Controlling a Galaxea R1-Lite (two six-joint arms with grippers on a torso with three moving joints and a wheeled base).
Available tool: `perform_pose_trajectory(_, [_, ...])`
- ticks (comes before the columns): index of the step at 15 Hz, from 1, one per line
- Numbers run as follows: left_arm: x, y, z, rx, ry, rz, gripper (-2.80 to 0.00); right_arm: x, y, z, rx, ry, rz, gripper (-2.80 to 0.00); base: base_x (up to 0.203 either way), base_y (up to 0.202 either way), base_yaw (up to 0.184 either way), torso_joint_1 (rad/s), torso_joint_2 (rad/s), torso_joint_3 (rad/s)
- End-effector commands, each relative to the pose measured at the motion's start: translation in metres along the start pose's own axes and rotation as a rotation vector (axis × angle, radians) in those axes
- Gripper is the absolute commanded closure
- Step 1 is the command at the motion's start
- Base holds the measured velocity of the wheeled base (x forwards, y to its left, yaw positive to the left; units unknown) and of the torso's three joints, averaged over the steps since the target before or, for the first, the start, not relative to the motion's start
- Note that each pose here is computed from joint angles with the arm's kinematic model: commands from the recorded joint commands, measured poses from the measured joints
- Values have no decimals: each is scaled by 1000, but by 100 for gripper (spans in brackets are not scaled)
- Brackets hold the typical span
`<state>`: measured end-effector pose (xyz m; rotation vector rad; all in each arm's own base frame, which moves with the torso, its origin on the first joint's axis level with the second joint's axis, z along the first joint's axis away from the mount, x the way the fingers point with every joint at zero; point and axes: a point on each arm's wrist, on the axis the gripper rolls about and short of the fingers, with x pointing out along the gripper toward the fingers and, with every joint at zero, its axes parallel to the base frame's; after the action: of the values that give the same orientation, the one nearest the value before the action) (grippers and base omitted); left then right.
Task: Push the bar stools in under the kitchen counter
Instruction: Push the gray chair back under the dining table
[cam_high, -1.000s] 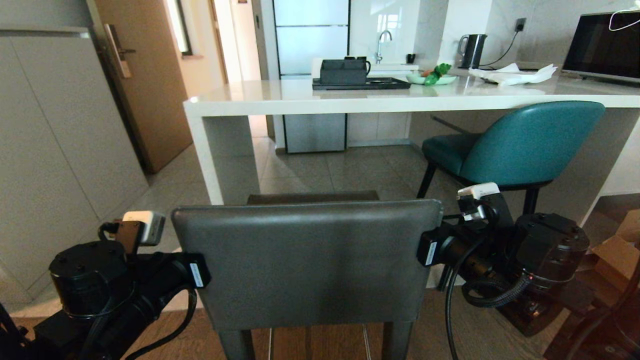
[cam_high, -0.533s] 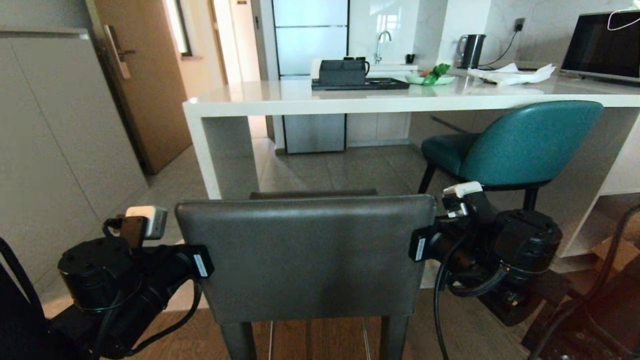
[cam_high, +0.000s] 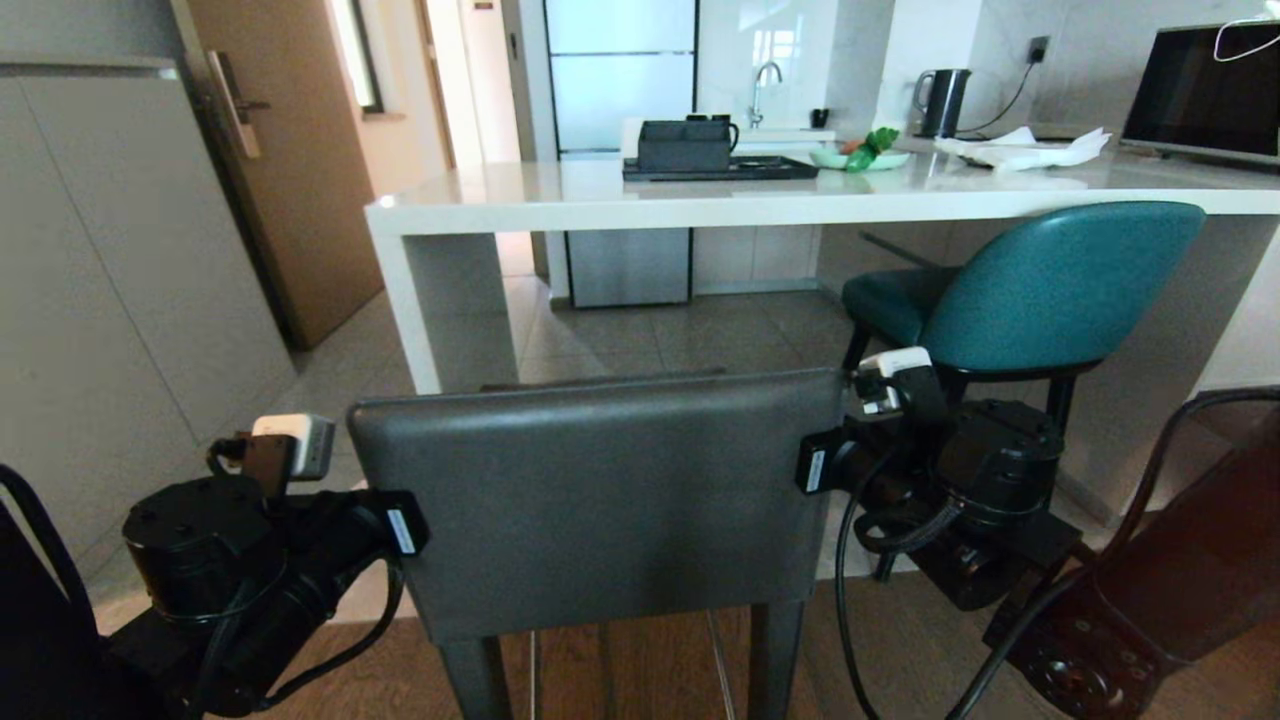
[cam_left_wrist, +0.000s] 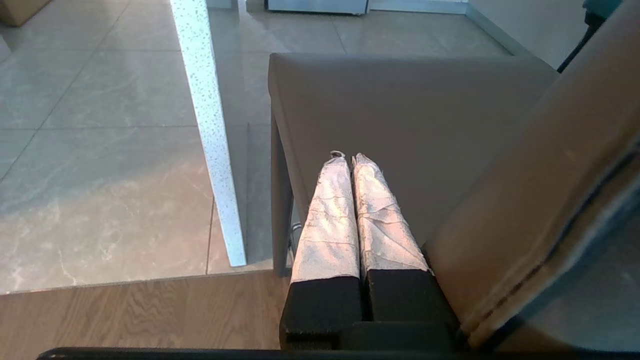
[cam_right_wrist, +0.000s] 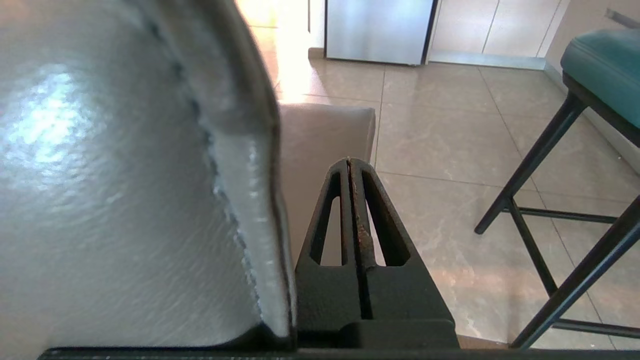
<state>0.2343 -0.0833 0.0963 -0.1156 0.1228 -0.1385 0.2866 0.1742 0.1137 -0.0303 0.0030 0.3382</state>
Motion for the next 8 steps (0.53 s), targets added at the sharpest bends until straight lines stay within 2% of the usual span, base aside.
perform_pose_trajectory(1, [3,-3,-7,4,25,-7,0,11,0,-6,-2,4,-6,0,0,0,0,0,0,0])
perform_pose_trajectory(4, [13,-5,-9,5,21,-3,0,20,-15,-15,-7,22,-46,0,0,0,0,0,0,0])
perform_pose_trajectory(8, [36,-7,-17,15,28,4,0,10,-15,-14,-4,22,-35,0,0,0,0,0,0,0])
